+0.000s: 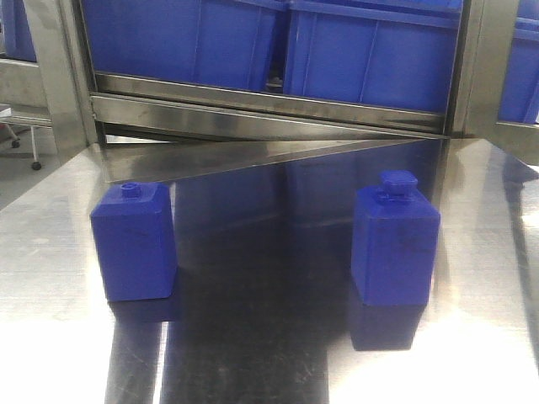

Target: Pick and sort blue part to right shelf

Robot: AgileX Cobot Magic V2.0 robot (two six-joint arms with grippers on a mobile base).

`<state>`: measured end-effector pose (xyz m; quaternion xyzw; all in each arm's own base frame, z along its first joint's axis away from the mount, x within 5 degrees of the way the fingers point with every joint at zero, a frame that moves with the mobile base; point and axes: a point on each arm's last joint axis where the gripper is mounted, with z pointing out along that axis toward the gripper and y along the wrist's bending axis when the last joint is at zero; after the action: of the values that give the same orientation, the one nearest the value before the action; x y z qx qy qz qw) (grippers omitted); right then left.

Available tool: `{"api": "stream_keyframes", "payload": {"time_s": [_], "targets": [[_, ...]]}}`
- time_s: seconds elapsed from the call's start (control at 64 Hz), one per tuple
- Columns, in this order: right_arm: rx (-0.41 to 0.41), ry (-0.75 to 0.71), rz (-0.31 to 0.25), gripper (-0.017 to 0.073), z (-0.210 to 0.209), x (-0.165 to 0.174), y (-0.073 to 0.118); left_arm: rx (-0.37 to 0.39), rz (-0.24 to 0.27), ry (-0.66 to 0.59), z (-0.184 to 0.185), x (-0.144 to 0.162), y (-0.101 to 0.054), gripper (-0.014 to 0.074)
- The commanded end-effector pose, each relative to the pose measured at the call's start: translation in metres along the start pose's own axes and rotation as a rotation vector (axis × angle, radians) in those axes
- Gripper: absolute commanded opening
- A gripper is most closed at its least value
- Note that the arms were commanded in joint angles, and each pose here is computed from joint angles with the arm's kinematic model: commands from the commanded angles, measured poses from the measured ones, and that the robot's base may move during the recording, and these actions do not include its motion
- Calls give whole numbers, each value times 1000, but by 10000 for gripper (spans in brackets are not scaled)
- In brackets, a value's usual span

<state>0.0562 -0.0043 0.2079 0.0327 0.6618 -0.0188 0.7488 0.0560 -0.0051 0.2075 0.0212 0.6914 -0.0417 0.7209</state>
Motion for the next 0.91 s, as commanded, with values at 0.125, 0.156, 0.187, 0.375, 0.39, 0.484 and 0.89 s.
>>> {"api": "stream_keyframes", "payload": {"time_s": [0.125, 0.156, 0.187, 0.375, 0.39, 0.484, 0.89], "targets": [[5, -136, -8, 56, -3, -18, 0, -3, -6, -81, -1, -1, 1, 124], [5, -136, -8, 56, -3, -18, 0, -3, -6, -81, -1, -1, 1, 124], [5, -136, -8, 56, -3, -18, 0, -3, -6, -81, -1, -1, 1, 124], [5, -136, -8, 56, -3, -18, 0, -3, -6, -81, -1, -1, 1, 124], [5, -137, -8, 56, -3, -18, 0, -3, -6, -81, -1, -1, 1, 124], [5, -137, -8, 56, -3, -18, 0, -3, -6, -81, -1, -1, 1, 124], [0, -100, -7, 56, -3, -15, 0, -3, -6, -81, -1, -1, 1, 124]]}}
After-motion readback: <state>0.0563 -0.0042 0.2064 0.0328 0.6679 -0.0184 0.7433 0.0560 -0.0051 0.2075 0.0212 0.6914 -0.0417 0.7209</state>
